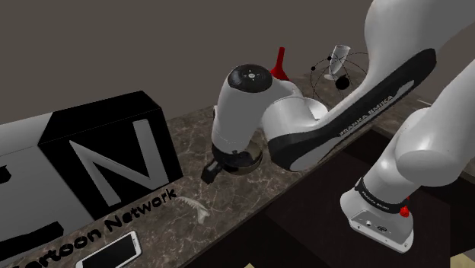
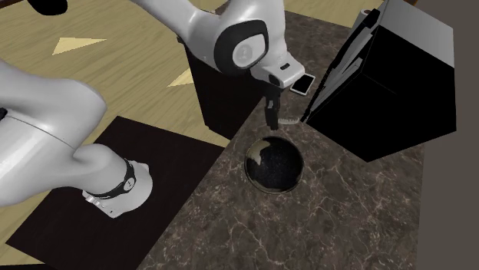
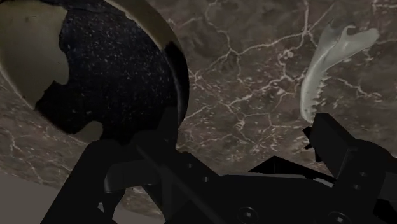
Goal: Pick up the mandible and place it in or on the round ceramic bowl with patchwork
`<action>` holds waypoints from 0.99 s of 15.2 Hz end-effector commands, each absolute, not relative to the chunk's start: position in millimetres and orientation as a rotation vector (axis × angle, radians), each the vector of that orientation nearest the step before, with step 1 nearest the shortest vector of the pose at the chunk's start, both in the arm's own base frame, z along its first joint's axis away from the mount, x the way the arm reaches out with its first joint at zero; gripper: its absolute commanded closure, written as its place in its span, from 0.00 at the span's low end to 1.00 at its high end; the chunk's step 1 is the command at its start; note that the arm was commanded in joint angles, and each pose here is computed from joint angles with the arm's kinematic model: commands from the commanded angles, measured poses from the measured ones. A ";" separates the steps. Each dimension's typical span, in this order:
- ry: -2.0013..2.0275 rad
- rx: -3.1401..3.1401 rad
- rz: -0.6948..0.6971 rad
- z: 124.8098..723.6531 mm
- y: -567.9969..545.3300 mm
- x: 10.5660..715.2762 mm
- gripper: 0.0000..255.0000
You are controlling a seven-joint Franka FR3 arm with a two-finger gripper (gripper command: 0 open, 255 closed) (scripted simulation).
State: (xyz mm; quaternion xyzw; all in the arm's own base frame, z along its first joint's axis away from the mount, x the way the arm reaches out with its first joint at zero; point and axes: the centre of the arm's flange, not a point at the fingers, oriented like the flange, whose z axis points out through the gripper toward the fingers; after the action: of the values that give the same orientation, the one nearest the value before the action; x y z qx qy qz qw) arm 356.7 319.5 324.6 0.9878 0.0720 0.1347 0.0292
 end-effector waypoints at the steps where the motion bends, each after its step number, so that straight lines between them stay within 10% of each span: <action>1: 0.255 3.039 0.443 308.3 340.8 357.4 0.00; 15: 0.341 3.012 0.504 220.8 397.5 374.5 0.00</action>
State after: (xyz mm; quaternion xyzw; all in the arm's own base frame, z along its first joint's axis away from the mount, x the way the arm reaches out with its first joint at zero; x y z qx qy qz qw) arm 372.9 397.6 224.3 0.9797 0.1107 0.1636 0.0344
